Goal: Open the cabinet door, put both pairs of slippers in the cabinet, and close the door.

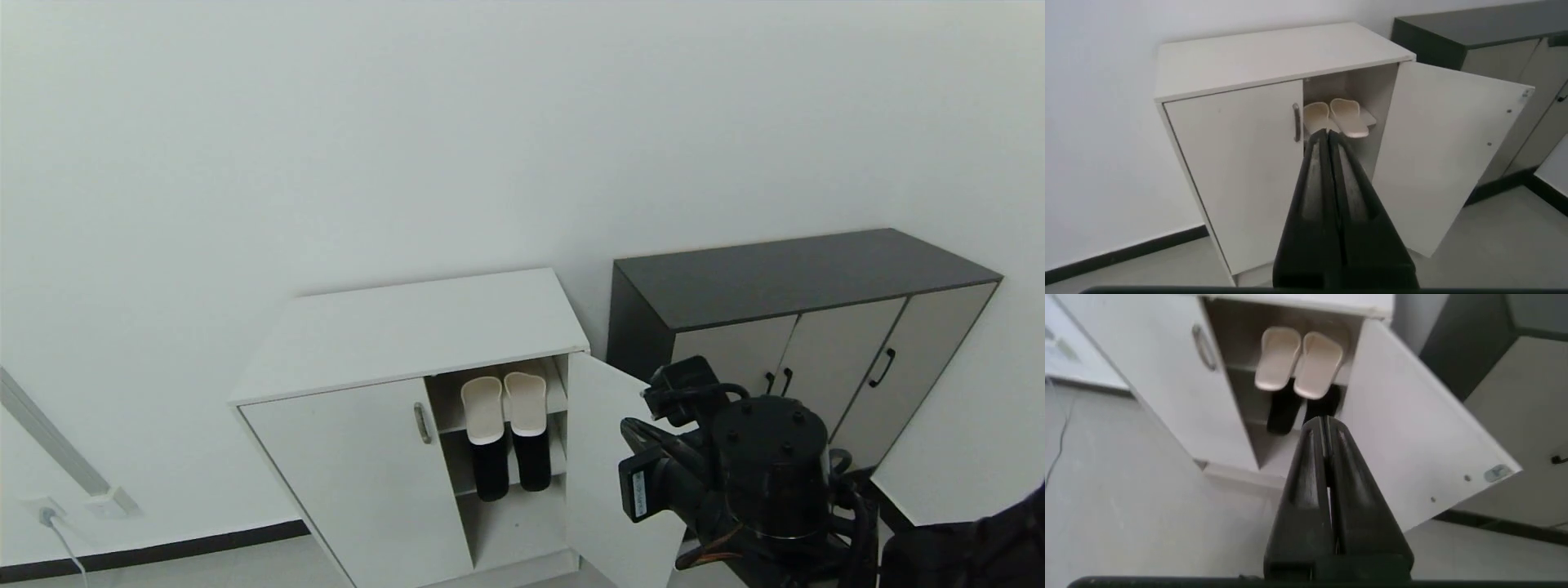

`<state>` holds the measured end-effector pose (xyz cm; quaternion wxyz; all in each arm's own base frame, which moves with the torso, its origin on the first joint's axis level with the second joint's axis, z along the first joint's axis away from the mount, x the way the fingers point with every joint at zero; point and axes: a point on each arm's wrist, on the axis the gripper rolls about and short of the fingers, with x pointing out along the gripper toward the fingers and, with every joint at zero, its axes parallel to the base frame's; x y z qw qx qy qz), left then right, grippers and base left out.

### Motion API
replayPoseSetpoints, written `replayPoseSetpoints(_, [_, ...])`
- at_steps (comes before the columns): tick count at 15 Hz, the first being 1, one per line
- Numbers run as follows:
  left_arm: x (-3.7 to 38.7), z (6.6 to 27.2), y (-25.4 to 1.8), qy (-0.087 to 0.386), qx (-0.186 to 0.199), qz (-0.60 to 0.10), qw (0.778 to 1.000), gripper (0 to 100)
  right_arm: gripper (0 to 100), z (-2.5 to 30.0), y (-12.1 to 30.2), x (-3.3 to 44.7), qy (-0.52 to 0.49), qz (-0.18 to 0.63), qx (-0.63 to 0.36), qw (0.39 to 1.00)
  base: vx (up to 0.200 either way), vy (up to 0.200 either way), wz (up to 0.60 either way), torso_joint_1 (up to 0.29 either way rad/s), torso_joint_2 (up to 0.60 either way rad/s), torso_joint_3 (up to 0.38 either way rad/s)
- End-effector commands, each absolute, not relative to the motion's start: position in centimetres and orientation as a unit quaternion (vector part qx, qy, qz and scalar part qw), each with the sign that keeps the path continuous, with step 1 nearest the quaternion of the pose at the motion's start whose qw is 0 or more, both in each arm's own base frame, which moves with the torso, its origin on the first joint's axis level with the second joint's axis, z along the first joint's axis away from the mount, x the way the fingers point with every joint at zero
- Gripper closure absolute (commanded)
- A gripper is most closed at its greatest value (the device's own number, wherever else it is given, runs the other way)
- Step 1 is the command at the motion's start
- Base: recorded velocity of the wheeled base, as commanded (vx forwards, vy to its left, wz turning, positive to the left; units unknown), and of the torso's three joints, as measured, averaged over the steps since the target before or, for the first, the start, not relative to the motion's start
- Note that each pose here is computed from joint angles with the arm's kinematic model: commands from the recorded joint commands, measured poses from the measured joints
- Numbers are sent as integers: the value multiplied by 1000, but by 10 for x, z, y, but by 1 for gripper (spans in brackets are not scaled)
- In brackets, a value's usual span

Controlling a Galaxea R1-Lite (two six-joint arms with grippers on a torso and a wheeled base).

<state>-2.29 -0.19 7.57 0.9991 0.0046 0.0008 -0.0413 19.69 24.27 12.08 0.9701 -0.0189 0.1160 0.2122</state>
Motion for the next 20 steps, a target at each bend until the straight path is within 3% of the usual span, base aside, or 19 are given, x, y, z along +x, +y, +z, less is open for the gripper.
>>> replayPoseSetpoints(1, [-23, 76, -2, 1, 5, -41, 999, 100, 100, 114, 243, 201, 118, 207, -20, 971, 0, 0, 0, 0, 0, 0])
replayPoseSetpoints(4, [-23, 76, -2, 1, 5, -41, 999, 100, 100, 114, 240, 206, 111, 200, -18, 973, 0, 0, 0, 0, 0, 0])
replayPoseSetpoints(10, [-23, 76, -2, 1, 5, -41, 999, 100, 100, 121, 227, 227, 98, 165, -17, 981, -167, 0, 0, 6, 1, 0])
replayPoseSetpoints(15, [-23, 76, -2, 1, 5, -41, 999, 100, 100, 120, 210, 286, 91, 114, -6, 989, 0, 0, 0, 0, 0, 0])
replayPoseSetpoints(20, [-23, 76, -2, 1, 5, -41, 999, 100, 100, 105, 166, 353, 152, 70, -10, 986, 0, 0, 0, 0, 0, 0])
